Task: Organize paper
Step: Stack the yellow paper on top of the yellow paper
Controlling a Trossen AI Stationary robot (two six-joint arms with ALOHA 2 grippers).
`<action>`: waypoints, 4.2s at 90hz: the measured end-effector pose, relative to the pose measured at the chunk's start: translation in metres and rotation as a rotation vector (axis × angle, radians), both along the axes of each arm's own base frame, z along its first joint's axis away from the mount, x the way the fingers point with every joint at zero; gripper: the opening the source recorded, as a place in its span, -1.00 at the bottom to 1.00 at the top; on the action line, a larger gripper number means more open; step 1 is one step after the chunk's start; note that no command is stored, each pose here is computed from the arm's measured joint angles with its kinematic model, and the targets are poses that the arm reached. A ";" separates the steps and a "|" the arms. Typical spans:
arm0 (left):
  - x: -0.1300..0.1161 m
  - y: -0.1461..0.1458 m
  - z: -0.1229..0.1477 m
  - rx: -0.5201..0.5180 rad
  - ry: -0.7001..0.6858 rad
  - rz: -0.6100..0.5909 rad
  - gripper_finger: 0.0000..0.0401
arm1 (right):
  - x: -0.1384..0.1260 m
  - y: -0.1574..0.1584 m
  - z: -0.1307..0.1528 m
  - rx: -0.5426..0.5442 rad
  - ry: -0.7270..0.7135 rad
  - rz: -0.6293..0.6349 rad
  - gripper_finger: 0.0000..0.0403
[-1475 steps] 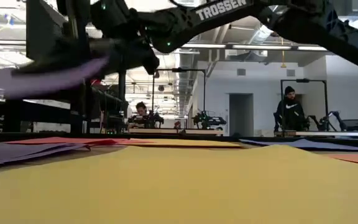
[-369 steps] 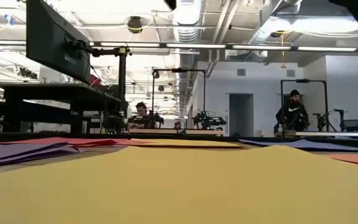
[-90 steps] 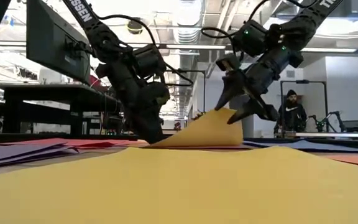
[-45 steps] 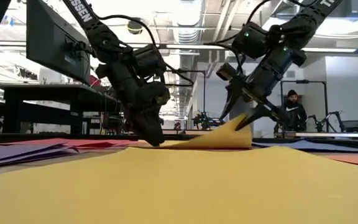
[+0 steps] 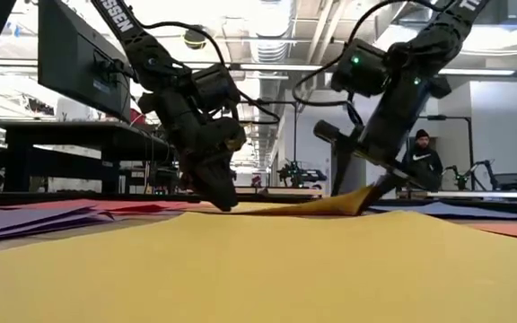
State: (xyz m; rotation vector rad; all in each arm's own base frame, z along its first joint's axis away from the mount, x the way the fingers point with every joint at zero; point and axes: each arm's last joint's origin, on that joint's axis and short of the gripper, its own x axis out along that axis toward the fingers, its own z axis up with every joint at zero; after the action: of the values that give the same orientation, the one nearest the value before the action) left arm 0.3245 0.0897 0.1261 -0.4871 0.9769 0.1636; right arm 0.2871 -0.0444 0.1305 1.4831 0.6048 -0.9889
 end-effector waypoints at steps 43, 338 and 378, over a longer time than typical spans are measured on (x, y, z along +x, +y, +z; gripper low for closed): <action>0.001 0.000 0.000 -0.002 -0.017 -0.026 -0.28 | 0.005 -0.019 -0.003 -0.088 -0.046 -0.040 -0.32; -0.020 0.049 0.173 0.423 -0.590 -0.272 -0.10 | -0.058 -0.013 0.130 -0.568 -0.297 1.334 -1.00; -0.022 0.034 0.172 0.342 -0.550 -0.307 -0.10 | -0.059 -0.020 0.130 -0.578 -0.287 1.307 -1.00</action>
State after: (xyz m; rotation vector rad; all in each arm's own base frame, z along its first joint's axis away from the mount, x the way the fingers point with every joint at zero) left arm 0.3025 0.1234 0.2980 -0.0511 0.4583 -0.0807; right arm 0.2278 -0.0639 0.2608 0.4560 0.7974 0.1035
